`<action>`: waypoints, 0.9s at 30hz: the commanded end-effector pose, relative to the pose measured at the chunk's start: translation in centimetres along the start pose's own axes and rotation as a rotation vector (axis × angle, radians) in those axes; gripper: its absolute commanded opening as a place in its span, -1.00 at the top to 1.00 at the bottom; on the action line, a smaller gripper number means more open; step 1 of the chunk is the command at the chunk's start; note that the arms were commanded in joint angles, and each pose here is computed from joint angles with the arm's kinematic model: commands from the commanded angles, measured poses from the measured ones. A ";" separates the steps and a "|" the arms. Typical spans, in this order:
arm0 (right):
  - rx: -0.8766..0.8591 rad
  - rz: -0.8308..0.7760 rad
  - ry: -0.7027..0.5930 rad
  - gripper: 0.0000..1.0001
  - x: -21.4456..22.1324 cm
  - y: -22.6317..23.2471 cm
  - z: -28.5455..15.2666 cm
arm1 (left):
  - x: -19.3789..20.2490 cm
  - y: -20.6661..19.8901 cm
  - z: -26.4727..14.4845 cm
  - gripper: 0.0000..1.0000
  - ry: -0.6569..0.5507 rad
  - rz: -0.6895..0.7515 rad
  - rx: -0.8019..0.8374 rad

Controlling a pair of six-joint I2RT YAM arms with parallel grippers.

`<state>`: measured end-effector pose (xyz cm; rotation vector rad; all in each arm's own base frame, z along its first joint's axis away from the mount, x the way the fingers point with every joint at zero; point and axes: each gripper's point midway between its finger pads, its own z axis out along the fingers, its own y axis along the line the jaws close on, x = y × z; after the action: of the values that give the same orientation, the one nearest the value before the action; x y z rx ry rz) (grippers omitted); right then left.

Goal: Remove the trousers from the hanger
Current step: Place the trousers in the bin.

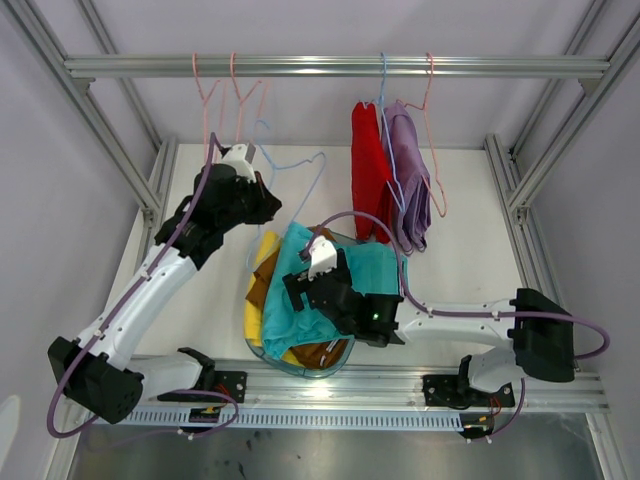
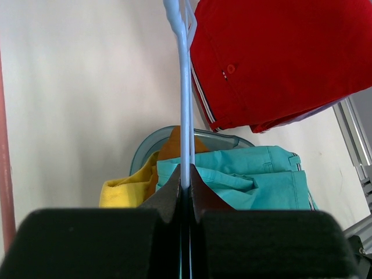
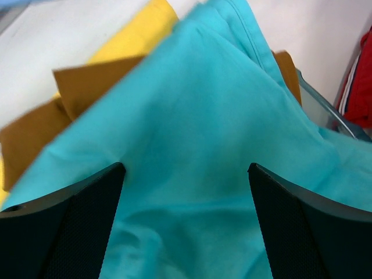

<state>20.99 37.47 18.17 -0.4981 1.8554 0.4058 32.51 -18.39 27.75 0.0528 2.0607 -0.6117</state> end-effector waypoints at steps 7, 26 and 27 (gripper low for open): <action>0.027 0.087 -0.014 -0.83 1.4 -3.0 -2.5 | -1.7 -1.1 0.0 0.99 -0.041 0.009 0.031; 0.049 0.083 -0.017 -0.87 2.9 -2.6 -1.4 | -2.9 -2.2 -1.8 0.99 -0.092 0.064 0.064; 0.050 0.084 -0.016 -0.87 3.0 -2.5 -1.2 | -3.0 -2.5 -2.2 0.99 -0.102 0.073 0.066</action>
<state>19.89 33.20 14.37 -0.4577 1.9023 0.3827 32.34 -18.83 27.47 0.0902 2.0686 -0.6160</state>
